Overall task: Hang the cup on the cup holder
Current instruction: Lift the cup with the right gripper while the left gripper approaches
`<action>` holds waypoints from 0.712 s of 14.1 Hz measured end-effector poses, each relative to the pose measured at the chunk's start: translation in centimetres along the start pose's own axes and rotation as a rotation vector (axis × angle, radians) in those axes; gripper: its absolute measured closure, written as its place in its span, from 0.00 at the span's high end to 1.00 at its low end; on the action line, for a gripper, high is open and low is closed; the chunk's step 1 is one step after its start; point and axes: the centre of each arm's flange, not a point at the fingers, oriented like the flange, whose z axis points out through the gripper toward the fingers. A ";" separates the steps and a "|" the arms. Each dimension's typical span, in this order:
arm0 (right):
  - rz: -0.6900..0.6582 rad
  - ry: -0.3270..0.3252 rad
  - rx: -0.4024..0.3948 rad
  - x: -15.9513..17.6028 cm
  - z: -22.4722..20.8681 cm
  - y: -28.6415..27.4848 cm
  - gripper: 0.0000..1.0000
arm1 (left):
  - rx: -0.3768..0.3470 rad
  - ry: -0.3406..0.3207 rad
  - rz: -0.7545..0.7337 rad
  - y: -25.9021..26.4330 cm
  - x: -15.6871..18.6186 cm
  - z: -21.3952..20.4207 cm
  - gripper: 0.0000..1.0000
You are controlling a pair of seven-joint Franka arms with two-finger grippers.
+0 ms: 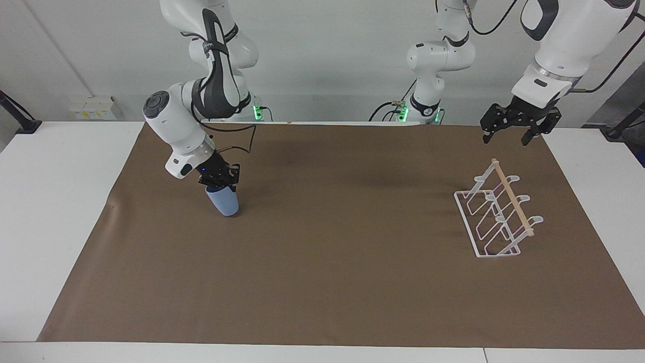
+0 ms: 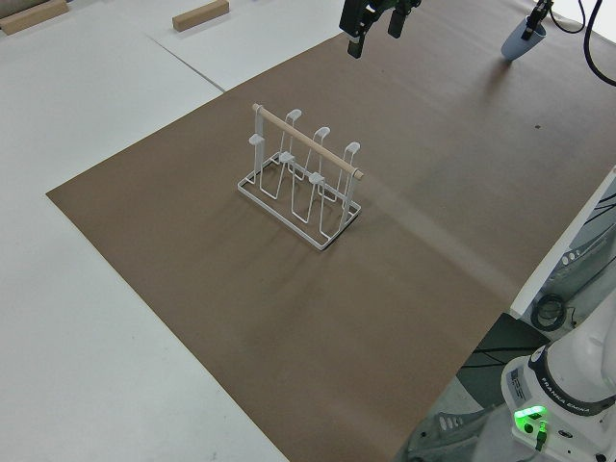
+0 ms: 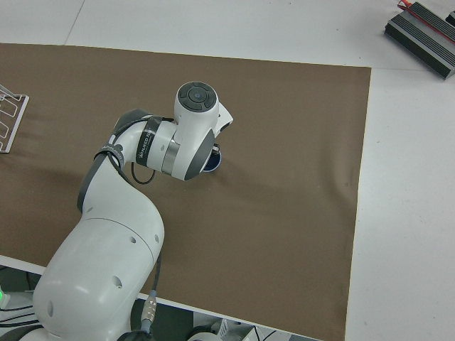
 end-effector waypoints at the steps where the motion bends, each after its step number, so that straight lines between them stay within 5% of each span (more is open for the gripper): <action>1: 0.004 0.013 0.043 0.4 0.0 -1.6 0.08 | 0.000 -0.002 0.000 0.0 -0.1 0.1 1.00; 5: 0.045 0.051 0.253 0.9 0.7 -9.0 0.08 | -0.022 -0.013 -0.003 0.2 -0.4 0.5 1.00; 10: 0.128 0.097 0.465 0.7 0.9 -15.4 0.08 | -0.262 -0.058 -0.218 -1.0 -1.9 2.2 1.00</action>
